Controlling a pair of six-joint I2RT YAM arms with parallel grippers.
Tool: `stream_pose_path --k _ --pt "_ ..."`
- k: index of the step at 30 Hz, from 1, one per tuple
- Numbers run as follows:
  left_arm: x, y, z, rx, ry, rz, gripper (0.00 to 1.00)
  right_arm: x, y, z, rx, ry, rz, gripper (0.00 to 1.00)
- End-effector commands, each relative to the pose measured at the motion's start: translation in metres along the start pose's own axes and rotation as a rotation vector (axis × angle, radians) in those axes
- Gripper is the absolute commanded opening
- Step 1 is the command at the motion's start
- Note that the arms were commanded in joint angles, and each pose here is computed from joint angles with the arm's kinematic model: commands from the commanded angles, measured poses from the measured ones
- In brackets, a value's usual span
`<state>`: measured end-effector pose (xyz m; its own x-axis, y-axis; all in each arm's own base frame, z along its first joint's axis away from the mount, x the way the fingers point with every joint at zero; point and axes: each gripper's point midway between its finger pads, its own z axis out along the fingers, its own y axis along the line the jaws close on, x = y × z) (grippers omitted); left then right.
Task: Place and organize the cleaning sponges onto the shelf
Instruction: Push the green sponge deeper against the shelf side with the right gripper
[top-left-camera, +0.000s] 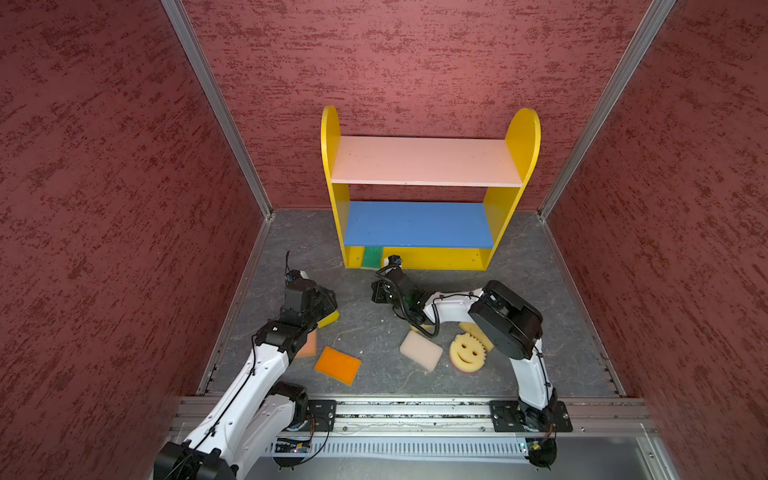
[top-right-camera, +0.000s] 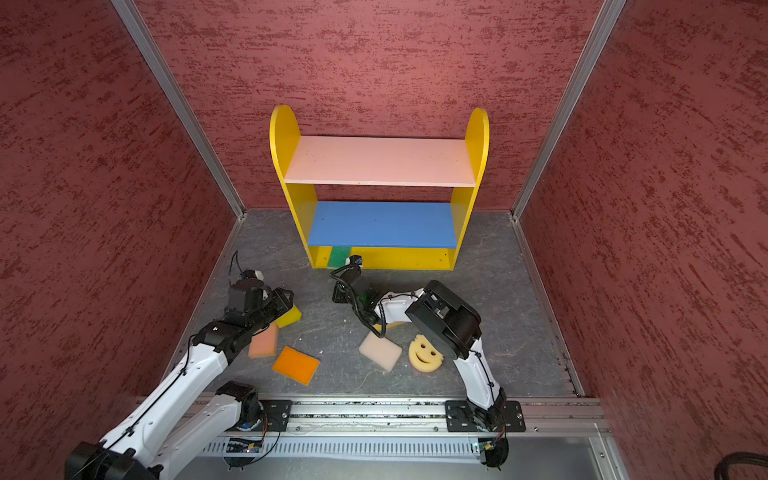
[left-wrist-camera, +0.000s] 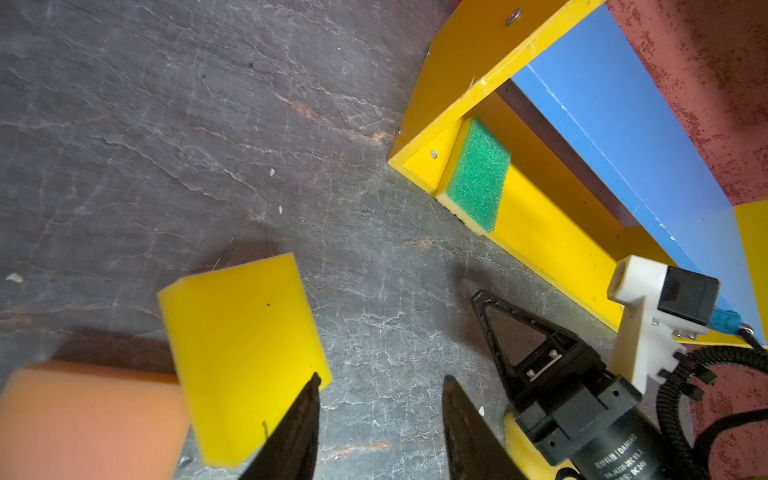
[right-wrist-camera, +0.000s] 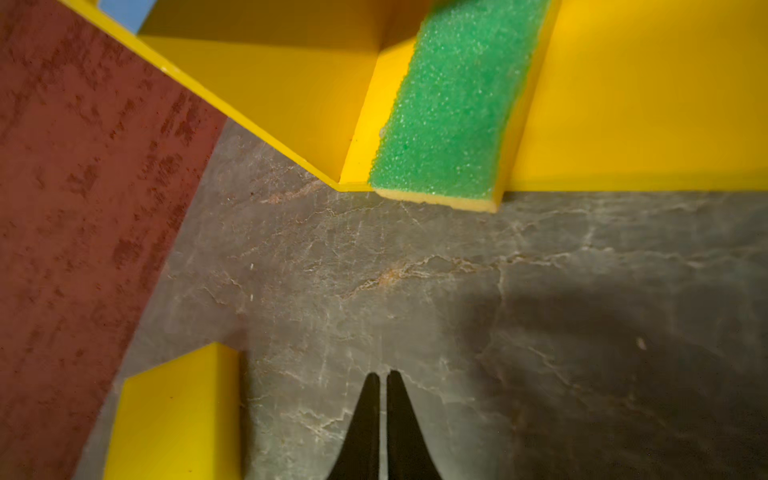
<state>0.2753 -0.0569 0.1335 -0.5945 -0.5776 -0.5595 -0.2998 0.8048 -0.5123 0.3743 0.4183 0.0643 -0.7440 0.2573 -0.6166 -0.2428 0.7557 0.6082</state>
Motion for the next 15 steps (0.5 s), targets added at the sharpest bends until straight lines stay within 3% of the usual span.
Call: stream_pose_path --k 1,15 --pt "0.005 0.009 0.000 -0.021 0.010 -0.007 0.48 -0.002 0.001 0.011 -0.023 -0.002 0.064 0.00" --pt "0.009 0.020 -0.002 -0.032 0.012 -0.015 0.49 -0.022 -0.010 0.052 -0.050 -0.079 0.124 0.00"
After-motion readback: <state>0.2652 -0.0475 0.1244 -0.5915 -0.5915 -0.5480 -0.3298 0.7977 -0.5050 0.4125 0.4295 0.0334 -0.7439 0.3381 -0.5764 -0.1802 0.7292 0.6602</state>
